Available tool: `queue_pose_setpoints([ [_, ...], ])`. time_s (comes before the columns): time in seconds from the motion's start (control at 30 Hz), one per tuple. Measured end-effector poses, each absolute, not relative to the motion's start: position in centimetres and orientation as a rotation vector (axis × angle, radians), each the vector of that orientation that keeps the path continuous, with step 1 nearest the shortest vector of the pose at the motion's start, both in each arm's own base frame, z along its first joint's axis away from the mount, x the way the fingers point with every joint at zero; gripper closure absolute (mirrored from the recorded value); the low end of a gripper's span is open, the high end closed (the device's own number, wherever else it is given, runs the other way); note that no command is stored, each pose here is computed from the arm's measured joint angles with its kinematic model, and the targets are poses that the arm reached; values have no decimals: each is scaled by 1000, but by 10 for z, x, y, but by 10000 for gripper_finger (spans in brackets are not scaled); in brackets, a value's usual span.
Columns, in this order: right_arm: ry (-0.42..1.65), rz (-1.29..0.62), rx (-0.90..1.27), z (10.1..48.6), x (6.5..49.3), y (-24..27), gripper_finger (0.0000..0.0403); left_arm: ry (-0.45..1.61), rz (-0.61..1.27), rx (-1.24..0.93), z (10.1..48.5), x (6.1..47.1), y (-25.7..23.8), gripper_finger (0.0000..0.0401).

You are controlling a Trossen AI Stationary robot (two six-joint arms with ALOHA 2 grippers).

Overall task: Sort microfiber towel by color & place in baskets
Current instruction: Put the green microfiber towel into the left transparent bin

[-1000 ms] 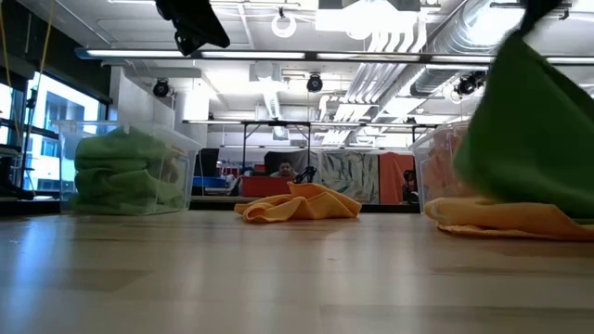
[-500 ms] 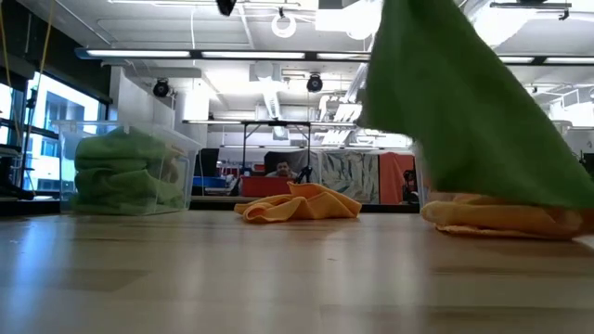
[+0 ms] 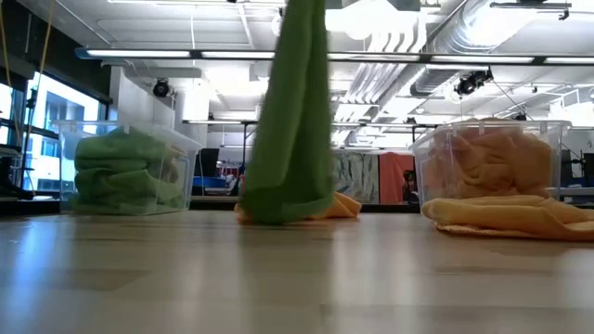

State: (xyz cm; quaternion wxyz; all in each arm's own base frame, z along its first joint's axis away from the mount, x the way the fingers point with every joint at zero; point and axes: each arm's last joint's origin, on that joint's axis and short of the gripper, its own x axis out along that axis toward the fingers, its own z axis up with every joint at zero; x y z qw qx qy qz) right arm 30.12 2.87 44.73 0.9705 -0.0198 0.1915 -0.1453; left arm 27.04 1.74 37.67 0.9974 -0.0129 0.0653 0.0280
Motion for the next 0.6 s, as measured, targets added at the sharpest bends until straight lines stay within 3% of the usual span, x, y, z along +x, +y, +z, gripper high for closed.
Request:
queue_pose_setpoints([
  [0.3,310,-161,-39,439,335,15,403,137,64,-38,376,270,19,256],
  [0.6,249,-77,-21,441,343,11,403,148,152,20,374,272,22,232],
])
